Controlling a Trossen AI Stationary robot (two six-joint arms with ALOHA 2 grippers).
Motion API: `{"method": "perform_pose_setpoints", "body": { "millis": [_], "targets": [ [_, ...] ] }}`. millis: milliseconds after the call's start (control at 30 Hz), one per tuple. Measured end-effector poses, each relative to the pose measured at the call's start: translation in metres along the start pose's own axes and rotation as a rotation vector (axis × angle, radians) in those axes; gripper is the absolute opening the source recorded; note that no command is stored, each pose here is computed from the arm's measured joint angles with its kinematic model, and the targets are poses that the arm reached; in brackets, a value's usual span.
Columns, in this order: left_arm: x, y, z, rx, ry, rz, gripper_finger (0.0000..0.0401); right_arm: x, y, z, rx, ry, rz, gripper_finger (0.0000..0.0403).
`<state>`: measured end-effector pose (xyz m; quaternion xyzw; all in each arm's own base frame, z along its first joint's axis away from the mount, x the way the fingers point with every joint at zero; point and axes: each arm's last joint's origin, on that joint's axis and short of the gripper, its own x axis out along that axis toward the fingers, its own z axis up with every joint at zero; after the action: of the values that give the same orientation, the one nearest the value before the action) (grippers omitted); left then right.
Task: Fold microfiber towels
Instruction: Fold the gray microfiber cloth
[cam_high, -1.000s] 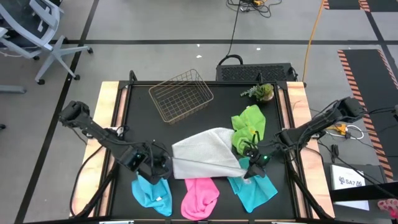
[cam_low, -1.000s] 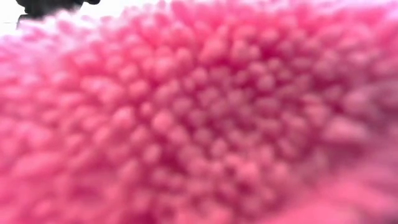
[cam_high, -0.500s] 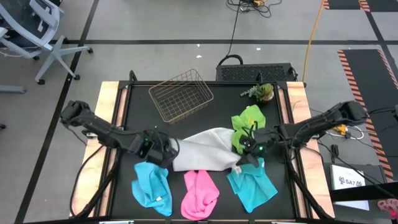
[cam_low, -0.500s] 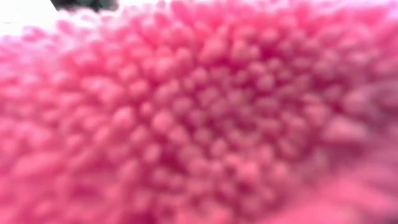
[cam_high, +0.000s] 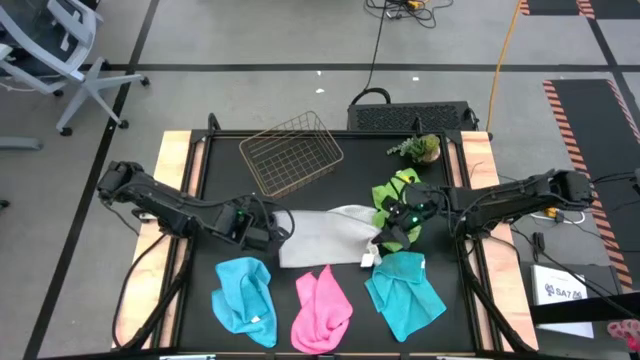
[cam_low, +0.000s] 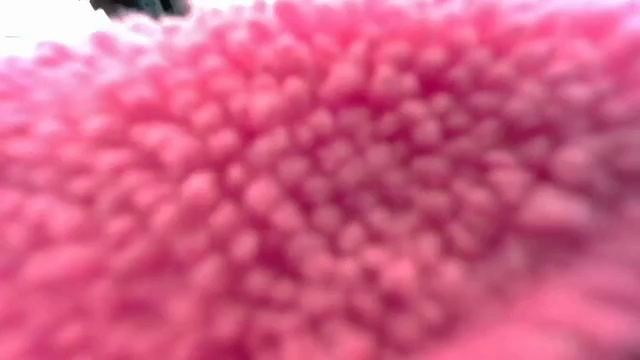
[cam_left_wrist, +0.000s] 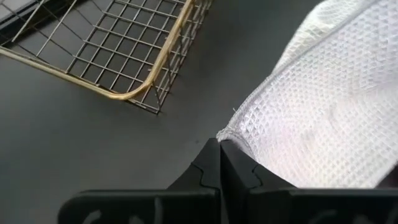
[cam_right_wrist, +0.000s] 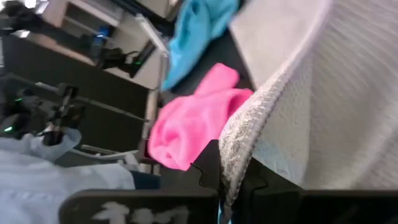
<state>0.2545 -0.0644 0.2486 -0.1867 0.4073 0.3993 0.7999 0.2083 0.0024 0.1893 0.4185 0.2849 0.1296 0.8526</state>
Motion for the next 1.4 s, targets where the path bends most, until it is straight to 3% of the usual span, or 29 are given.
{"method": "perform_pose_setpoints", "body": {
  "millis": [167,400,700,933,1400],
  "targets": [
    [-0.017,0.006,0.025,0.02,-0.119,-0.009,0.0,-0.009,0.018,0.028,-0.108,-0.136,0.098,0.0],
    [-0.077,0.032,0.091,0.098,-0.407,0.03,0.0,-0.043,0.054,0.082,-0.305,-0.267,0.188,0.0],
    [-0.135,0.068,0.144,0.215,-0.57,0.117,0.0,-0.102,0.1,0.136,-0.483,-0.294,0.065,0.0],
    [-0.148,0.084,0.155,0.245,-0.59,0.162,0.0,-0.14,0.121,0.148,-0.531,-0.299,-0.036,0.0],
    [-0.143,0.092,0.153,0.272,-0.549,0.222,0.0,-0.153,0.079,0.155,-0.531,-0.277,-0.218,0.0]
  ]
}}
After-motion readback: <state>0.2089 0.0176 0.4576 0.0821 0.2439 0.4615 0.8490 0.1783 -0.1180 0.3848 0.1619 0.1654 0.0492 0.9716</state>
